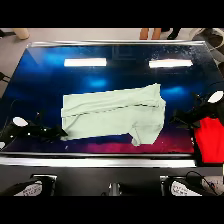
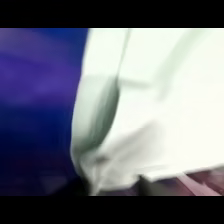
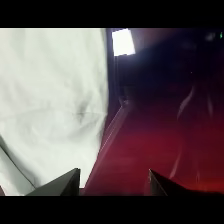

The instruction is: Fold the shirts.

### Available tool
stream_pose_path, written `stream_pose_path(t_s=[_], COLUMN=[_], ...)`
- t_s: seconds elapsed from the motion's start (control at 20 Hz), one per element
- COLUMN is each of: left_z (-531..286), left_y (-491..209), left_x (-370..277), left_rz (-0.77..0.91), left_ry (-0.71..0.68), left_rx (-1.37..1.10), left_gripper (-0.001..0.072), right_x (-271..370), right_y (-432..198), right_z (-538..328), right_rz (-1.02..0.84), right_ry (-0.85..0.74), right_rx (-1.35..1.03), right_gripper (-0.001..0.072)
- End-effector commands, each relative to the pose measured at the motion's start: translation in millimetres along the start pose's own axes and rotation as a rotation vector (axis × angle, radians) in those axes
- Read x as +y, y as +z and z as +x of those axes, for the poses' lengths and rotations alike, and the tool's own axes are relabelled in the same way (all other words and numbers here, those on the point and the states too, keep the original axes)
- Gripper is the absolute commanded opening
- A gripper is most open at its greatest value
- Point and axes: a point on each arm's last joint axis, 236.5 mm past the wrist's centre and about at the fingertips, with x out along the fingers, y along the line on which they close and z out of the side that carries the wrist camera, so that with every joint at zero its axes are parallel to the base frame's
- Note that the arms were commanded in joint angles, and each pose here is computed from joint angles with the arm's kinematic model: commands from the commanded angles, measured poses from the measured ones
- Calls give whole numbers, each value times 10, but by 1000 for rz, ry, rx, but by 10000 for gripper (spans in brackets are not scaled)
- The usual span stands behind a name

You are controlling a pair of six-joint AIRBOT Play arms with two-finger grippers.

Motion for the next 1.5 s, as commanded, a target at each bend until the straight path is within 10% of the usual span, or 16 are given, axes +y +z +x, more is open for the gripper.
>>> stream_pose_path(t_s=[0.0,0.1,0.65,0.75,0.85,1.1,1.25,1.45], left_z=[59,53,-164,-224,-506,-3625,-5838,-6343], left_y=[71,70,52,122,359,864,-214,-1060], left_x=[-8,-13,-170,-213,-409,-2092,-2713,-2721], left_rz=[-1,5,50,61,113,556,743,739], left_ry=[19,18,-5,-9,-26,-113,-51,-58], left_rx=[-35,-36,-66,-88,-168,-986,-1607,-1753], left_gripper=[137,29,29,28,27,26,26,26], right_x=[-16,-38,233,245,366,1364,1646,1626], right_y=[6,-74,308,292,382,844,-408,-1593], right_z=[53,211,890,879,626,-2617,-5015,-5536], right_rz=[-6,9,35,49,-22,-422,-520,-552], right_ry=[1,13,42,45,56,25,-75,-71], right_rx=[-8,9,-156,-146,-182,-968,-1631,-1835], right_gripper=[427,429,404,45,30,28,28,28])
